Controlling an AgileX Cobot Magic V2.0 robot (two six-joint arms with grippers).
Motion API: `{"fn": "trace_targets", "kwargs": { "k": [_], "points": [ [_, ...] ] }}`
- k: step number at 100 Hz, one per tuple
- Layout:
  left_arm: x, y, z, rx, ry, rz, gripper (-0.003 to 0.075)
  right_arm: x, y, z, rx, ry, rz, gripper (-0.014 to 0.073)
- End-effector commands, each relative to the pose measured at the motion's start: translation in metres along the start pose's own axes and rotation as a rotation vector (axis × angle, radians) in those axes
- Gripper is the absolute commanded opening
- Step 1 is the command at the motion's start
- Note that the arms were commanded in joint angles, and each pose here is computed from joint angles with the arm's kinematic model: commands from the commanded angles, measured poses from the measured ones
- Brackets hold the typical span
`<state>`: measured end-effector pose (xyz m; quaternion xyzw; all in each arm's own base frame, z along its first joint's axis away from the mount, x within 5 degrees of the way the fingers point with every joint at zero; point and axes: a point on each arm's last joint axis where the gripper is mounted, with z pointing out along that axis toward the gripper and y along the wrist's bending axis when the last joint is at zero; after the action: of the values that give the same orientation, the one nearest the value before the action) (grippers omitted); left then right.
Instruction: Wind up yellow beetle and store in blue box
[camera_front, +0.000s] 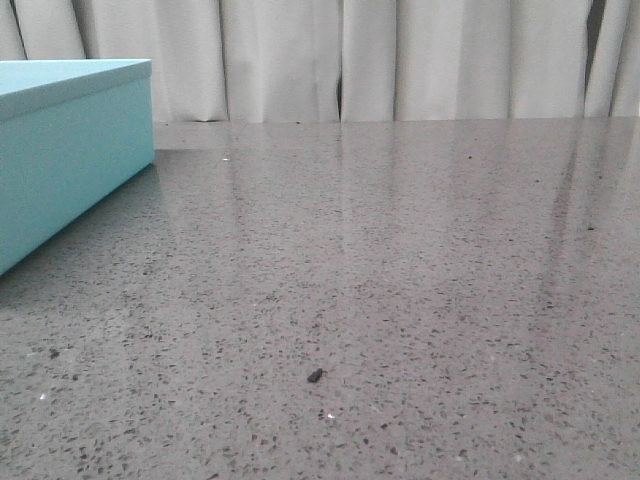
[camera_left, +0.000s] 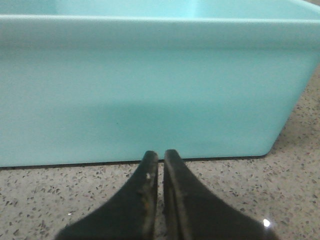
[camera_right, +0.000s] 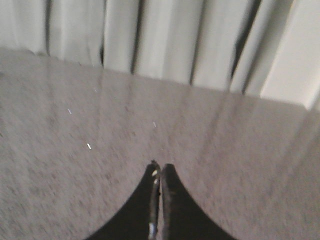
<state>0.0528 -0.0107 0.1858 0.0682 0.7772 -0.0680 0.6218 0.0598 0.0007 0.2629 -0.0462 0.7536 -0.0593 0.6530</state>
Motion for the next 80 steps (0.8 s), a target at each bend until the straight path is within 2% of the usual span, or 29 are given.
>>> {"fn": "trace_targets", "kwargs": {
  "k": [1, 14, 35, 80],
  "points": [
    [0.007, 0.0, 0.002, 0.0, -0.054, -0.021, -0.0019, 0.011, -0.004, 0.006, 0.073, -0.014, -0.016, -0.0049],
    [0.007, 0.0, 0.002, 0.0, -0.054, -0.021, -0.0019, 0.046, 0.0, 0.008, 0.085, 0.048, -0.044, -0.0049],
    [0.007, 0.0, 0.002, 0.0, -0.054, -0.021, -0.0019, 0.081, 0.006, 0.006, 0.089, 0.036, -0.052, -0.0049],
    [0.007, 0.0, 0.002, 0.0, -0.054, -0.021, -0.0019, 0.082, 0.006, 0.006, 0.095, 0.043, -0.08, -0.0049]
  ]
}}
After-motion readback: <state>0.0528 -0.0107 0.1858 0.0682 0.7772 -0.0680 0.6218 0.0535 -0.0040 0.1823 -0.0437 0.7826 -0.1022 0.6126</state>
